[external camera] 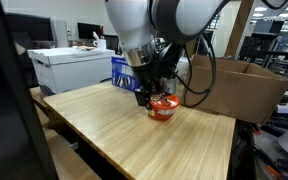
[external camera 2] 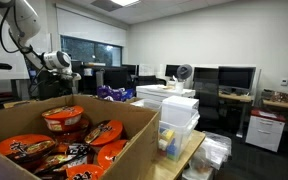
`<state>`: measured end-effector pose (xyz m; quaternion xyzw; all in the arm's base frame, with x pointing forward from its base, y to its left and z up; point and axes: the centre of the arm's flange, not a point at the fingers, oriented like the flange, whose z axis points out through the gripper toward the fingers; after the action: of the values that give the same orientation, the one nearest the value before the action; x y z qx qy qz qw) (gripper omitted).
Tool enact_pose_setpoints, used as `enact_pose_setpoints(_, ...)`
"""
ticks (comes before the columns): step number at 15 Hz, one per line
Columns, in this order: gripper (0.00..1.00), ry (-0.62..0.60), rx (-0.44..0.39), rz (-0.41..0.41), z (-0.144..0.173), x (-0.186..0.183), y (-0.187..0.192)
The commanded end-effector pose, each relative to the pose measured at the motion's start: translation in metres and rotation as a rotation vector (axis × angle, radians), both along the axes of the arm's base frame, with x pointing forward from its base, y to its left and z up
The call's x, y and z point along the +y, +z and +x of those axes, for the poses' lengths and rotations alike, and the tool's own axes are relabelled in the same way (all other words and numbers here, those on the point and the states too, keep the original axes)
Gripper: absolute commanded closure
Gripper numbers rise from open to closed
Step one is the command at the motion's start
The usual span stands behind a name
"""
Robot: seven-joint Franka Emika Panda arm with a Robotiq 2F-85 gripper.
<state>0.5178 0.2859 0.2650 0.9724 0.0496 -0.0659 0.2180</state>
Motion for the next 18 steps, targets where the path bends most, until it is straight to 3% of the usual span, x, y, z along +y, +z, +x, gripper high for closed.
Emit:
enact_pose_setpoints(1,0.0,-0.005,-0.014,-0.024,-0.001,0.007,-0.016)
enact_pose_setpoints(9,0.0,-0.055,-0.034,-0.289,-0.005,0.007,-0.053)
enact_pose_setpoints(17,0.0,-0.063,-0.026,-0.414,-0.011,0.021,-0.087)
enact_pose_setpoints(18,0.25,-0.06,-0.025,-0.429,-0.012,0.022,-0.088)
